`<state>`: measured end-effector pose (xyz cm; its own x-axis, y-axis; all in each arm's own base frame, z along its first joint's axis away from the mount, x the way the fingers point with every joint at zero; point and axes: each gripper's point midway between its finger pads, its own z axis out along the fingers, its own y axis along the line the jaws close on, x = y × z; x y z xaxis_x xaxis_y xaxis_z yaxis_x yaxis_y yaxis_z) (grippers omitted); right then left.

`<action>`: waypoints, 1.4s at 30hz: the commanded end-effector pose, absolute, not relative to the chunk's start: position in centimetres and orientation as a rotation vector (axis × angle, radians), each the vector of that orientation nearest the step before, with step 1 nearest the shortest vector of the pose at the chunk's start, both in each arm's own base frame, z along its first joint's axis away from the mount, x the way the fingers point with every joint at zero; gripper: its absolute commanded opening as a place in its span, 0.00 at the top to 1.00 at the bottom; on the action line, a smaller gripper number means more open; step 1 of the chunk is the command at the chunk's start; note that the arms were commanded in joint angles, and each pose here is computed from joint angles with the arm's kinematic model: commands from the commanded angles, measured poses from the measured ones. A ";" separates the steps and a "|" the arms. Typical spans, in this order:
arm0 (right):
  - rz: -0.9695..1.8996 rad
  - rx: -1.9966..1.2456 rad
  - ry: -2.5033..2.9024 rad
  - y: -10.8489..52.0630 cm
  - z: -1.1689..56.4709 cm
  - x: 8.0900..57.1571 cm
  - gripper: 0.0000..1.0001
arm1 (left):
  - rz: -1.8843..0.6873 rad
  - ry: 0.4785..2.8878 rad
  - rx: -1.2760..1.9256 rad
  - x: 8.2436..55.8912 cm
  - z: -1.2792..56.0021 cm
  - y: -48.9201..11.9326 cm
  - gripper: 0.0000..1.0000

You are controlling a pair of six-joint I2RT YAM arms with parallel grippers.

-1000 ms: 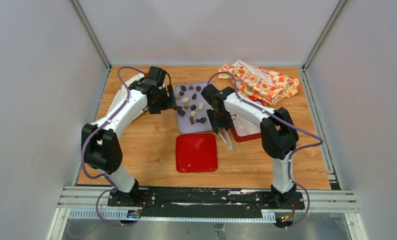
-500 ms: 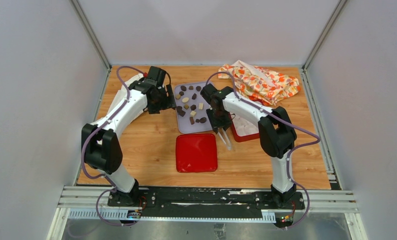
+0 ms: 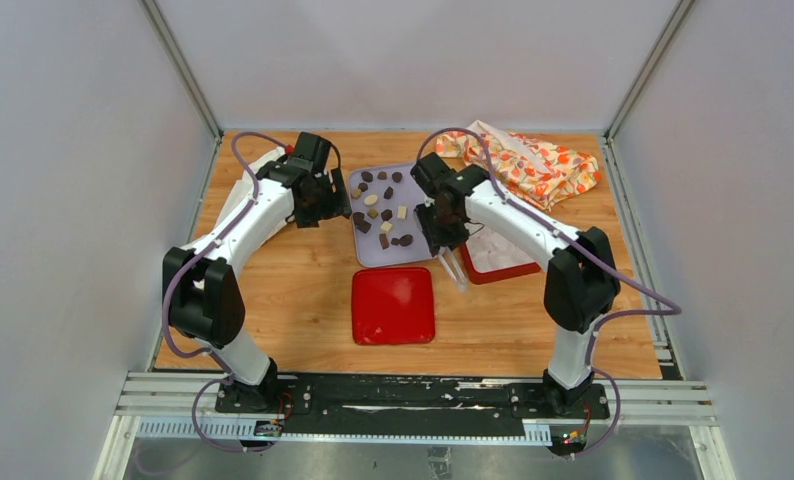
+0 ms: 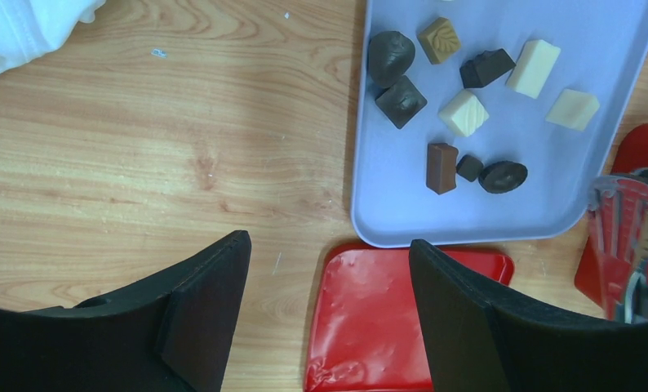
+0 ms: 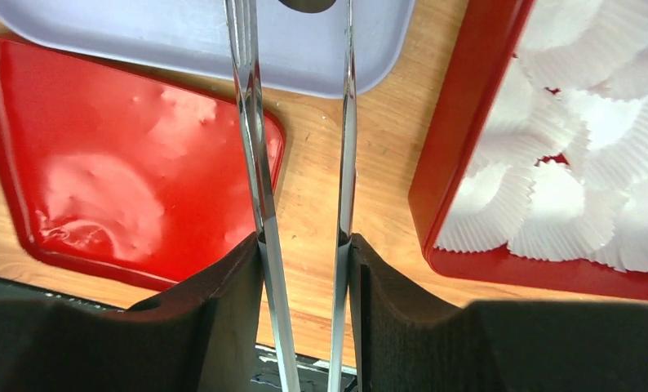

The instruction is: Pack the chocolate

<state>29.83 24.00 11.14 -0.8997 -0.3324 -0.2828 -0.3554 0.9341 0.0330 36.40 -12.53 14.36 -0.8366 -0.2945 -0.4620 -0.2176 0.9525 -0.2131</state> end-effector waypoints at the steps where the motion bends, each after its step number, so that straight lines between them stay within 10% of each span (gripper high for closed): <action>1: 0.166 -0.471 2.795 21.9 13.9 29.4 1.00 | -0.208 2.571 -0.386 37.4 14.9 -12.3 0.24; 42: 0.052 -0.227 2.851 12.7 12.3 30.4 1.00 | -0.233 2.588 -0.402 38.1 14.2 -13.0 0.24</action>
<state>30.18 13.06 12.34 -0.9473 -0.1453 -0.2855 -0.1566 0.9875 0.0172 36.81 -12.91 13.29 -0.8457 -0.3127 -0.4325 -0.2395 0.9465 -0.2161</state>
